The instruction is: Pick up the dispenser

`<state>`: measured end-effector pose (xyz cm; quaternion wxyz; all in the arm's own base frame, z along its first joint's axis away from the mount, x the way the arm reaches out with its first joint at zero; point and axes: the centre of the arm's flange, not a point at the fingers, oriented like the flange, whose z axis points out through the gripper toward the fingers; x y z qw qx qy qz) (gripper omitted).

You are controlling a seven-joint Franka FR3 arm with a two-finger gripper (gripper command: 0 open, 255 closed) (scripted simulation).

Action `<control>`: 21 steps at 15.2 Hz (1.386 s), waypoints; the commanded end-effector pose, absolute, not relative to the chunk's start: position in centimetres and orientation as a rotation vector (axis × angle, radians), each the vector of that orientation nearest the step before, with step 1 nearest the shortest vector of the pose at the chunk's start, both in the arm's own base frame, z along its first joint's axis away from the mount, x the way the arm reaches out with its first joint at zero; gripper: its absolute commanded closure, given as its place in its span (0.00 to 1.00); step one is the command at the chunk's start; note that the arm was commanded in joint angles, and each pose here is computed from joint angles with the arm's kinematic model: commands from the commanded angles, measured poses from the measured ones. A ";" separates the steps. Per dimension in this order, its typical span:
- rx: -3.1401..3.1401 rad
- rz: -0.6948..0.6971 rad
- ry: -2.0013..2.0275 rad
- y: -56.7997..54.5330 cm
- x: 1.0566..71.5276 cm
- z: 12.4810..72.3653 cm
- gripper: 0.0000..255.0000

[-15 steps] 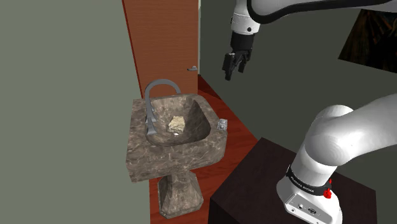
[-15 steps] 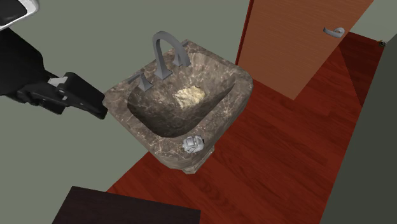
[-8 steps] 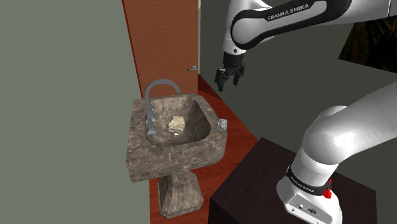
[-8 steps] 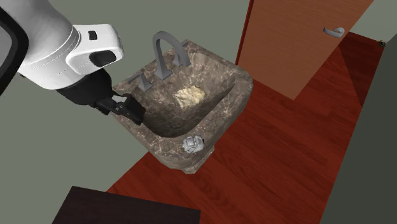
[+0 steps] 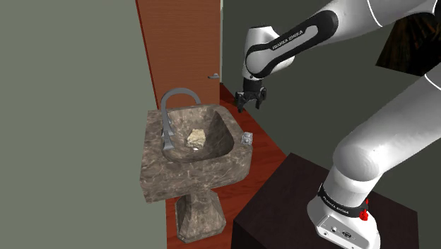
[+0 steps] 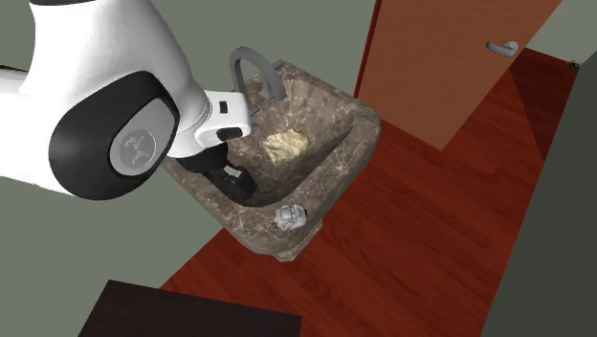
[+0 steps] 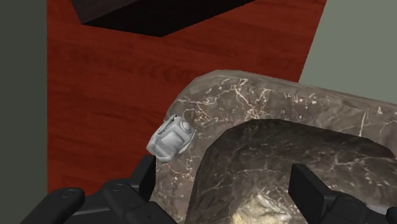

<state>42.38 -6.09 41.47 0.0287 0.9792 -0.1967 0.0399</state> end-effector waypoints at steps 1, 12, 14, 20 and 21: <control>3.010 0.114 -0.691 -7.5 43.6 38.9 0.00; 2.910 0.050 -1.126 -14.2 47.5 26.3 0.00; 2.885 0.038 -1.204 -15.5 48.0 23.9 0.00; 2.857 0.025 -1.284 -16.8 48.4 19.9 0.00; 2.857 0.025 -1.284 -16.8 48.4 19.4 0.00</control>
